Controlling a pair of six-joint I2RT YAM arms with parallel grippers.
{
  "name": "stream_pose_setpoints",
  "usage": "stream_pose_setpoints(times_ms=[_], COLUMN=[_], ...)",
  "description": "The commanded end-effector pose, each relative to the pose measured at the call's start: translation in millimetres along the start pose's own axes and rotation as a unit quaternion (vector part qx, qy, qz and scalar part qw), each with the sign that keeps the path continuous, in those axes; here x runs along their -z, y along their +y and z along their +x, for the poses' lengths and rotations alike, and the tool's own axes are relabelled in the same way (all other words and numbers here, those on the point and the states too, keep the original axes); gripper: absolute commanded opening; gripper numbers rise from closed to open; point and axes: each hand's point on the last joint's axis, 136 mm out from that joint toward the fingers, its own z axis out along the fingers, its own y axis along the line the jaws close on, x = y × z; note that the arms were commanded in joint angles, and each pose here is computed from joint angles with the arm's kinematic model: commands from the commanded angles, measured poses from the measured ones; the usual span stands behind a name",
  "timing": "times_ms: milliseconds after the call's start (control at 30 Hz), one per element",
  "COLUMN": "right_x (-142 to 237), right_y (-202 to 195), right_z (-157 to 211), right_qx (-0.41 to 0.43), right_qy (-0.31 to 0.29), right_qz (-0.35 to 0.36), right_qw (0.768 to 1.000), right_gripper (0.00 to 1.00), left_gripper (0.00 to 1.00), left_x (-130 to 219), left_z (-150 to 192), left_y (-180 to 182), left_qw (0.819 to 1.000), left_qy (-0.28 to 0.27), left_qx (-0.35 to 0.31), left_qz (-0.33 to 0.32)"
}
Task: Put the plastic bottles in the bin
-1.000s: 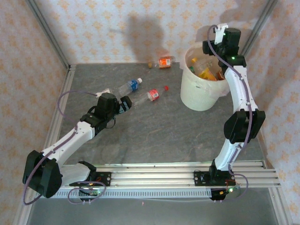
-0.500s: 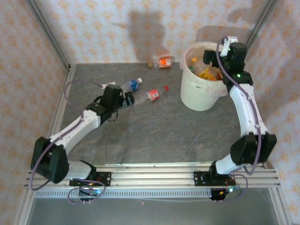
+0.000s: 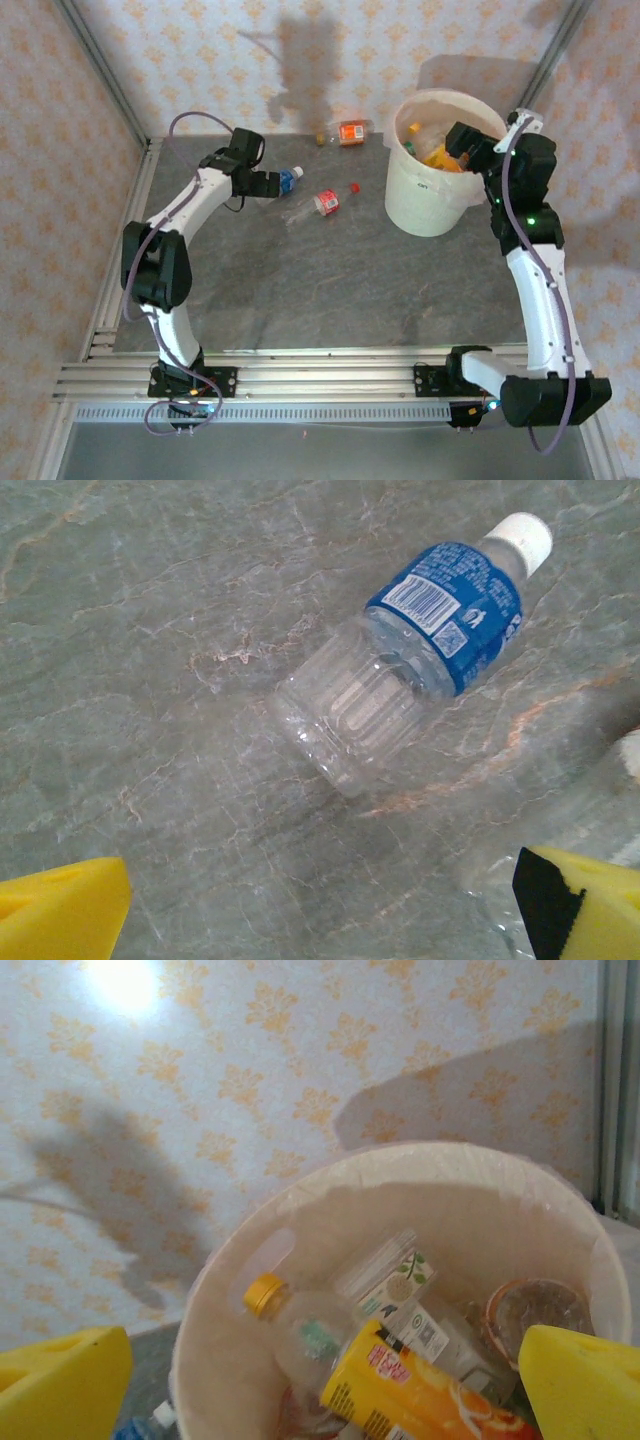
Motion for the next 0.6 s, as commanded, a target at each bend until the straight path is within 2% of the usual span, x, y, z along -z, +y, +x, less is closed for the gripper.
stream_pose_setpoints(times_ms=[0,167,367,567], right_x=[17.3,28.2,29.9,34.0], right_y=[6.1,1.4,-4.1,-6.5], right_z=[11.7,23.1,29.0,27.2], right_qx=[-0.013,0.001,0.008,0.014], right_qy=[0.021,0.035,0.040,0.034], right_qz=[-0.022,-0.015,-0.003,0.004], right_qw=[0.999,0.999,0.999,0.999], right_gripper=[0.99,0.99,0.99,0.99], left_gripper=[1.00,1.00,1.00,0.99], left_x=[-17.8,-46.0,-75.9,-94.9], left_z=[15.0,12.8,10.0,2.0], left_y=[-2.5,-3.0,-3.7,-4.5], left_qw=[0.996,0.991,0.984,0.981], left_qy=[0.055,0.070,0.083,0.096], left_qx=[-0.066,-0.097,-0.147,-0.158], left_qz=[0.028,0.053,0.049,0.058])
